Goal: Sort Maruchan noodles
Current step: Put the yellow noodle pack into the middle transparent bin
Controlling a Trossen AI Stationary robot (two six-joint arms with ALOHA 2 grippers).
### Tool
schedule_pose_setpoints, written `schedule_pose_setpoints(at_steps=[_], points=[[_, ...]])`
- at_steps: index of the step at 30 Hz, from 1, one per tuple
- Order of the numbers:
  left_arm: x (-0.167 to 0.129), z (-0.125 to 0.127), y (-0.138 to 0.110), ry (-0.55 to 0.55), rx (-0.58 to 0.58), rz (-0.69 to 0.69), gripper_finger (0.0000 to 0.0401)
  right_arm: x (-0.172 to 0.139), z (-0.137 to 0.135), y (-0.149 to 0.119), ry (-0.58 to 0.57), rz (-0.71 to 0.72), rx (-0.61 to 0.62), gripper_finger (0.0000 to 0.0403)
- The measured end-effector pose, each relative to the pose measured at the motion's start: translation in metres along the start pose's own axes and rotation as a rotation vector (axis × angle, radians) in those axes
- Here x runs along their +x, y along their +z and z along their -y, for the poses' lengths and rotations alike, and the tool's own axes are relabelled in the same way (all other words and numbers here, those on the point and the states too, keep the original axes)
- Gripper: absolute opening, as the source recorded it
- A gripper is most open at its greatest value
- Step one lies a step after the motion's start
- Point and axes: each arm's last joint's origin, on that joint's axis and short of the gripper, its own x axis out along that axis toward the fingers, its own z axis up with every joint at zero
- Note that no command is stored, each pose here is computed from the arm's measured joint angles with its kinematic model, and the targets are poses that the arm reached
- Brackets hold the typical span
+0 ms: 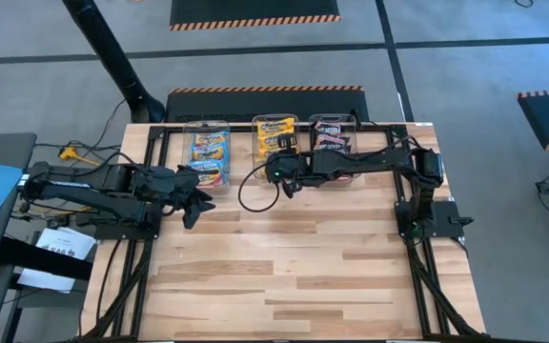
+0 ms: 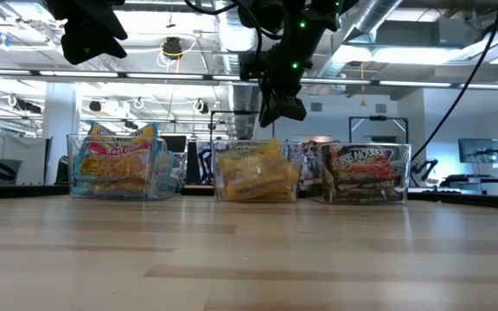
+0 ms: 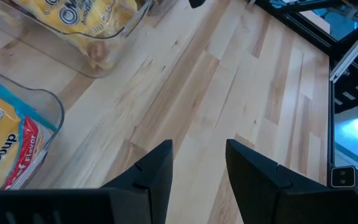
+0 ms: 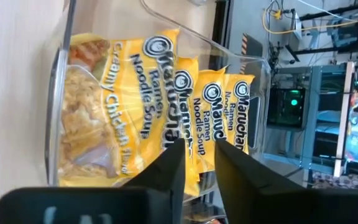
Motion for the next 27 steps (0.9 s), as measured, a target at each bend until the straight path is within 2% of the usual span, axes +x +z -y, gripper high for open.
schedule_pose_setpoints(at_steps=[7, 12, 16, 19, 22, 27], points=[[0.0, 0.0, 0.0, 0.0, 0.0, 0.0, 0.0135, -0.004, 0.002, -0.002, 0.003, -0.005, 0.017, 0.0126], [0.0, 0.0, 0.0, 0.0, 0.0, 0.0, 0.0135, -0.009, 0.02, -0.008, 0.0, 0.026, 0.141, 0.0126], [0.0, 0.0, 0.0, 0.0, -0.008, 0.001, 0.0135, 0.0, 0.036, -0.019, 0.111, 0.075, 0.287, 0.0127], [0.0, 0.0, 0.0, 0.0, -0.013, 0.001, 0.0135, 0.014, 0.04, -0.028, 0.155, 0.047, 0.353, 0.0127], [0.0, 0.0, 0.0, 0.0, -0.013, 0.001, 0.0135, 0.025, 0.038, -0.034, 0.209, 0.01, 0.386, 0.0127], [0.0, 0.0, 0.0, 0.0, -0.013, 0.0, 0.0135, 0.024, 0.04, -0.034, 0.24, 0.036, 0.42, 0.0127]])
